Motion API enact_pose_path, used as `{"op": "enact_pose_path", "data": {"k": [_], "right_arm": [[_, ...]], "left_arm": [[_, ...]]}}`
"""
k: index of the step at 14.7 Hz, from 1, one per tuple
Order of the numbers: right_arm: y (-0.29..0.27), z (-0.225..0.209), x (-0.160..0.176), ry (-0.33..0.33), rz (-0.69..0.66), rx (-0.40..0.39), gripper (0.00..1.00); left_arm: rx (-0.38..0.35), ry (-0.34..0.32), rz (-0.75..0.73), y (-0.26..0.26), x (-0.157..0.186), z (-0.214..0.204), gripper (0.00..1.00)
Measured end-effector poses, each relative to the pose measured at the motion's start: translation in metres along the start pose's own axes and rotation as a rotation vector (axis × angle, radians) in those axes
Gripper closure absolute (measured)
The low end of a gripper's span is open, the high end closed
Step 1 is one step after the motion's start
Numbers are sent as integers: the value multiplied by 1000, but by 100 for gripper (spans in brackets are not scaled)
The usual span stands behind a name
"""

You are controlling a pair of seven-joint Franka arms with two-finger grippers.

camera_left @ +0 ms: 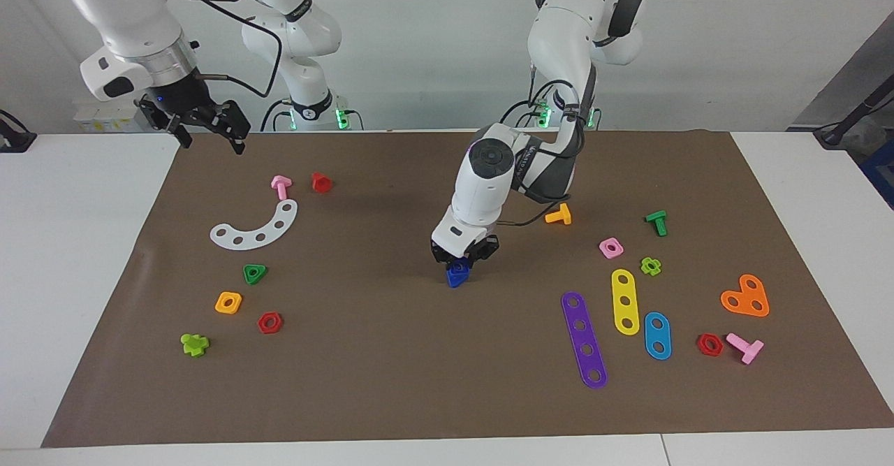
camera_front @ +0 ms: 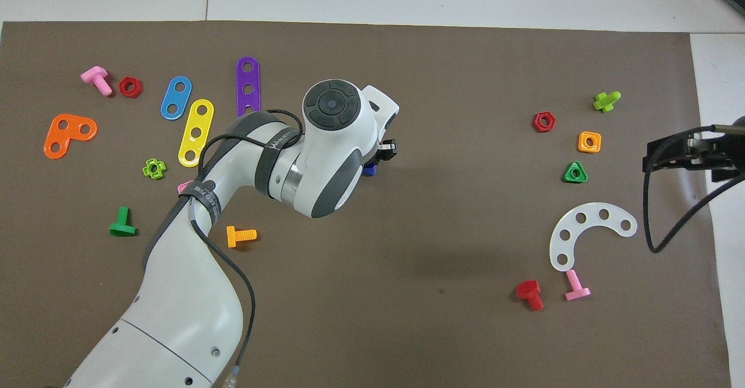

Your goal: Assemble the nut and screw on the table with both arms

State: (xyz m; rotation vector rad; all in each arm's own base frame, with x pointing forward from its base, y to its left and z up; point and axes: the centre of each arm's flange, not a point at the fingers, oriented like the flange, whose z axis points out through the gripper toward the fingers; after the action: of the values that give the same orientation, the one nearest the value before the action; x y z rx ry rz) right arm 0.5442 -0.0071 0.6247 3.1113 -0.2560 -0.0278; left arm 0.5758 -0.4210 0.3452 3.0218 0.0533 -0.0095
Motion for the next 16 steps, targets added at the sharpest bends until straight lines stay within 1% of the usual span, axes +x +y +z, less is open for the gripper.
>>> {"op": "enact_pose_path", "data": {"k": [9, 10, 12, 13, 14, 16], "right_arm": [[-3, 2, -5, -8, -6, -1, 0], [-3, 1, -5, -5, -7, 0, 0], [-5, -2, -7, 1, -11, 1, 0], [-5, -3, -8, 3, -11, 1, 0], [-5, -4, -8, 4, -11, 1, 0], [-5, -4, -9, 5, -11, 2, 0]], "left_arm": [[-3, 9, 3, -2, -6, 18, 53], [-3, 10, 3, -2, -6, 18, 48], [-6, 14, 4, -1, -6, 18, 29], [-8, 17, 4, -1, -6, 18, 15], [-10, 19, 4, -1, -6, 17, 8], [-12, 23, 4, 0, -5, 14, 7]]}}
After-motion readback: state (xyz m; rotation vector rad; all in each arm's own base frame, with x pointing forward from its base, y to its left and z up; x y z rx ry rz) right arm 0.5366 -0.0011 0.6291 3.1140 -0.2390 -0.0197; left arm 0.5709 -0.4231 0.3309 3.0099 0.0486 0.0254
